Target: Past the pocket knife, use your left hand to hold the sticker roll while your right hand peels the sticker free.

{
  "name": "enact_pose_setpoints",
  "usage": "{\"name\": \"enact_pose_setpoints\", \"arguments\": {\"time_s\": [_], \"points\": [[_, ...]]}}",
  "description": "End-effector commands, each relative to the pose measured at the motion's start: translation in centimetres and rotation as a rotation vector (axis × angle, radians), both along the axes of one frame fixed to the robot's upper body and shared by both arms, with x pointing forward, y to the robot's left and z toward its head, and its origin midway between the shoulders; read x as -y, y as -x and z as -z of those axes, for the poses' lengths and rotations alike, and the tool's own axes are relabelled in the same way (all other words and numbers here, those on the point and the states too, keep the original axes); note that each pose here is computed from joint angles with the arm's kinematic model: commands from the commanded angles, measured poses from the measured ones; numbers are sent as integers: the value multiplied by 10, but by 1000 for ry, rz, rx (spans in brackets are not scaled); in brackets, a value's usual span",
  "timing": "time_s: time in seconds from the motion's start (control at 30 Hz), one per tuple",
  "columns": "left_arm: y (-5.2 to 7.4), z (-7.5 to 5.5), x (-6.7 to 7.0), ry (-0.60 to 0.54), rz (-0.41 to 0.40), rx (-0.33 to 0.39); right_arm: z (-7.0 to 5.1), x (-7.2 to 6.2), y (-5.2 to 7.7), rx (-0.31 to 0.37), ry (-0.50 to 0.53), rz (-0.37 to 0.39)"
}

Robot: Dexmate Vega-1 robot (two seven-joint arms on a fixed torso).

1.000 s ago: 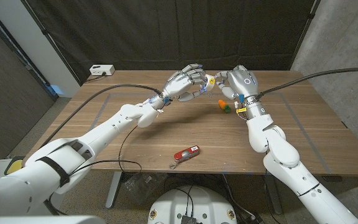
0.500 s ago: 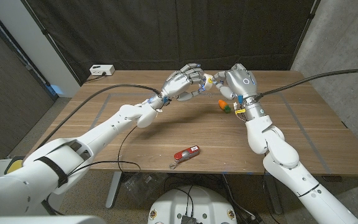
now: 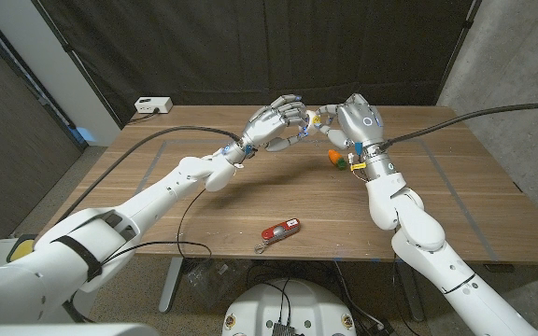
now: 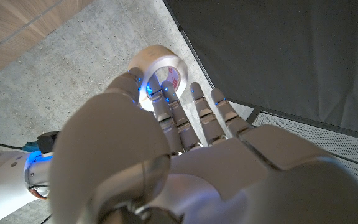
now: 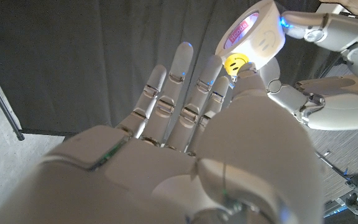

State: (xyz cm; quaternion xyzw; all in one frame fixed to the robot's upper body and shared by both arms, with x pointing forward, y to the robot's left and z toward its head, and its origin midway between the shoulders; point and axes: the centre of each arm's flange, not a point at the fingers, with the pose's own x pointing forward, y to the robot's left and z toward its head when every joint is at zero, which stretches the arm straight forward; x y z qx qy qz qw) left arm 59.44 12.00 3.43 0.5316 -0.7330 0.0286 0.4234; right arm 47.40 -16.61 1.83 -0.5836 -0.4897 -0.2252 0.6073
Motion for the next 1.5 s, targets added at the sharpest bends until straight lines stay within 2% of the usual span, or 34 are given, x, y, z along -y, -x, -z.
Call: {"name": "enact_pose_setpoints", "arguments": {"time_s": [0.03,0.67,0.93,1.03,1.4,1.5], "points": [[1,2,0,-13,2,1,-4,-5,-4,-7,20,14],[-2,-2,5,-9,0,2,-8,0,-2,45,26,-32],[1,-3,5,11,15,-4,-6,0,-3,71,18,-54],[2,-4,4,30,32,-24,-4,0,-3,76,16,-64],[-2,-9,2,137,65,-206,5,-2,3,132,-6,-91],[-2,-9,2,152,76,-233,6,-2,4,131,-12,-91]]}}
